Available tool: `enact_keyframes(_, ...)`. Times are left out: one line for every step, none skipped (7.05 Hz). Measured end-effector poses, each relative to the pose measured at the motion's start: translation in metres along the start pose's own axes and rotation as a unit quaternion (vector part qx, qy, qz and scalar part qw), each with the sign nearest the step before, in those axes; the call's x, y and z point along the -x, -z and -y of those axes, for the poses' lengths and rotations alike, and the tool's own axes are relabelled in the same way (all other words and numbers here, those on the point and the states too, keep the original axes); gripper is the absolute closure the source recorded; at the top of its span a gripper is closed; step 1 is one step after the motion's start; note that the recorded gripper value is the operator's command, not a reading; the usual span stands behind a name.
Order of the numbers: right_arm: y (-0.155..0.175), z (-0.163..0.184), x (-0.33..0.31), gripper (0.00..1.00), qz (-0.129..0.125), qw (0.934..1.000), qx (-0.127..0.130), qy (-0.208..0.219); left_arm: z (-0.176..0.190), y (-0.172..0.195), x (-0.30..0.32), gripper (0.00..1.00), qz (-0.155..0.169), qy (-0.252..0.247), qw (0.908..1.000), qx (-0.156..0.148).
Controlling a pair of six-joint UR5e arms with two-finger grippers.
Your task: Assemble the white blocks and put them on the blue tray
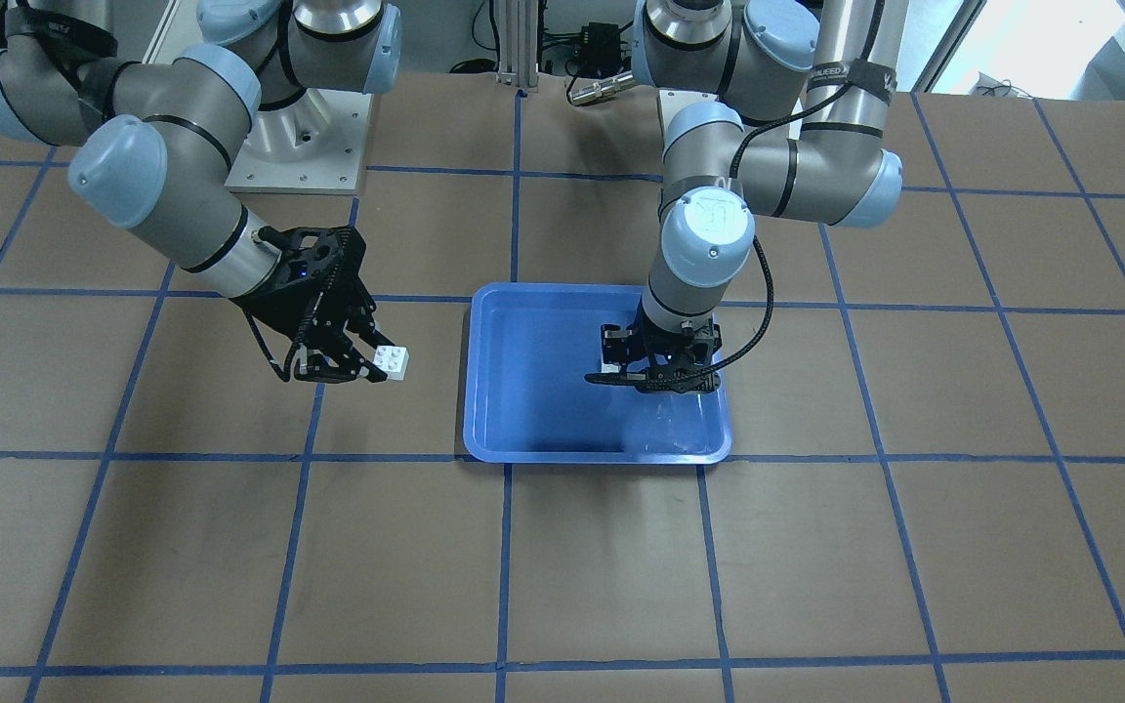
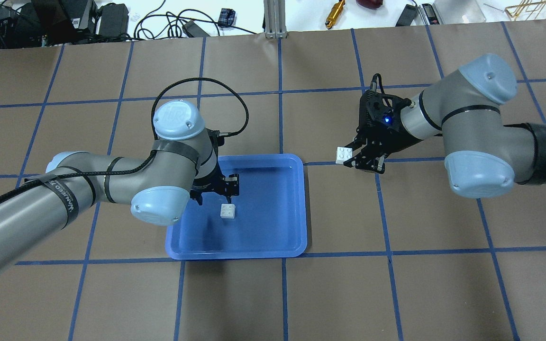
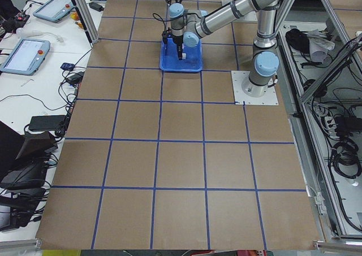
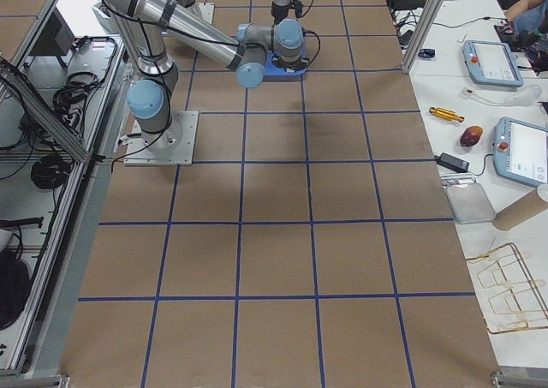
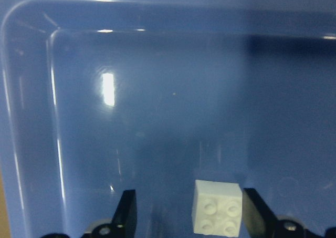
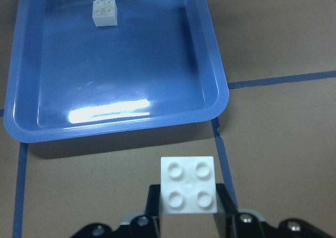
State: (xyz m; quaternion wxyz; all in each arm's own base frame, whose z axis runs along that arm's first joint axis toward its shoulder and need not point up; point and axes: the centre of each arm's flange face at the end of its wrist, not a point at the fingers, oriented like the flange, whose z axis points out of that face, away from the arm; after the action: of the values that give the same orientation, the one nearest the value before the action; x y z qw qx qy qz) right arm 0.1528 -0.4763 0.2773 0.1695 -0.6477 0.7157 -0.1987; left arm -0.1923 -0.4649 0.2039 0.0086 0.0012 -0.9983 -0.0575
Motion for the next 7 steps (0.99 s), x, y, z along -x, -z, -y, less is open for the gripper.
enact_keyframes(-0.011, 0.012, 0.008, 1.0, 0.011, 0.9999, 0.0, 0.012, 0.001, -0.001, 0.011, 0.79, -0.011, -0.014, 0.9998, 0.008)
enact_keyframes(-0.022, 0.02, 0.013, 1.0, 0.021, 0.9996, -0.001, 0.021, -0.001, -0.005, 0.022, 1.0, -0.019, -0.031, 0.9992, 0.017)
enact_keyframes(-0.032, 0.027, 0.016, 1.0, 0.028, 0.9992, -0.002, 0.03, -0.003, -0.009, 0.028, 1.0, -0.023, -0.039, 0.9987, 0.023)
enact_keyframes(-0.046, 0.037, 0.021, 1.0, 0.033, 0.9985, -0.002, 0.044, -0.004, -0.012, 0.031, 1.0, -0.028, -0.042, 0.9984, 0.027)
enact_keyframes(-0.062, 0.048, 0.024, 1.0, 0.034, 0.998, -0.003, 0.054, -0.004, -0.014, 0.032, 1.0, -0.036, -0.041, 0.9981, 0.029)
enact_keyframes(-0.079, 0.056, 0.025, 1.0, 0.03, 0.9982, -0.005, 0.051, -0.003, -0.016, 0.03, 1.0, -0.042, -0.04, 0.9979, 0.031)
enact_keyframes(-0.094, 0.062, 0.025, 1.0, 0.023, 0.9988, -0.007, 0.043, -0.003, -0.019, 0.027, 1.0, -0.045, -0.039, 0.9977, 0.033)
